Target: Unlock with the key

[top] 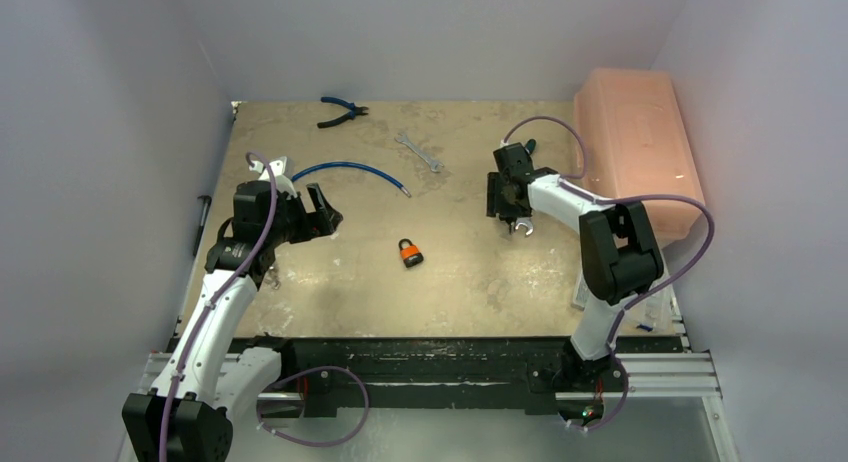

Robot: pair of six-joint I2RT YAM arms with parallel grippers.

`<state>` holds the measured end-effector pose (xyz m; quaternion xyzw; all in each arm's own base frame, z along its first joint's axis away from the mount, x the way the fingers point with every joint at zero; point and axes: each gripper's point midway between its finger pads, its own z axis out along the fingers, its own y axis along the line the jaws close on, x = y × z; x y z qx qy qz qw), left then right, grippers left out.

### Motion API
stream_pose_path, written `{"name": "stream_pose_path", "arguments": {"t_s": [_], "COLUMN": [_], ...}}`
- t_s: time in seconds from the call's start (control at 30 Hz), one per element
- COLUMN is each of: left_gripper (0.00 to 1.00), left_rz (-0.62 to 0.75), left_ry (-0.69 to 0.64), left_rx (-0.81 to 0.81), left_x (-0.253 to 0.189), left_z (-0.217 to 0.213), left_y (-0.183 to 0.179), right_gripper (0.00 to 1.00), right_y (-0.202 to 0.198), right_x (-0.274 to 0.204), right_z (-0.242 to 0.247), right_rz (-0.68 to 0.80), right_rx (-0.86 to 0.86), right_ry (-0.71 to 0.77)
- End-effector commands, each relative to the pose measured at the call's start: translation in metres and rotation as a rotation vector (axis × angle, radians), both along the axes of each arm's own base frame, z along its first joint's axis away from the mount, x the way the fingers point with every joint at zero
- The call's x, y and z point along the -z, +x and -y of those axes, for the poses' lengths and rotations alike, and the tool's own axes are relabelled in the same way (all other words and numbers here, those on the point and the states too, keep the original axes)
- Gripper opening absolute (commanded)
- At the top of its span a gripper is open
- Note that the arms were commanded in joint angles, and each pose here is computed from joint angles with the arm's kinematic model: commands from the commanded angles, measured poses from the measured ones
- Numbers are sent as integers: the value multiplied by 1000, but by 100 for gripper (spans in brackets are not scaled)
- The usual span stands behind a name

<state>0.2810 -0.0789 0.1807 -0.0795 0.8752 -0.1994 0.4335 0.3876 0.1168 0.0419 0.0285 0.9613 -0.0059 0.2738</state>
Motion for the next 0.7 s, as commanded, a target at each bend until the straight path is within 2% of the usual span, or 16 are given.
{"name": "stream_pose_path", "arguments": {"t_s": [0.0,0.43,0.67], "left_gripper": [85,85,85], "left_rz": [32,30,28], "left_ry": [5,5,5], "left_rx": [12,12,11], "left_x": [-5,-4,-4], "left_z": [1,2,1], "left_y": [4,4,5], "right_gripper": [59,51,54], "right_y": [18,17,25], "right_x": [-10,3,1], "right_z": [-6,-4,-1], "right_rz": [43,18,23], "right_rx": [-33,-41,-38], "right_ry": [18,12,5]}}
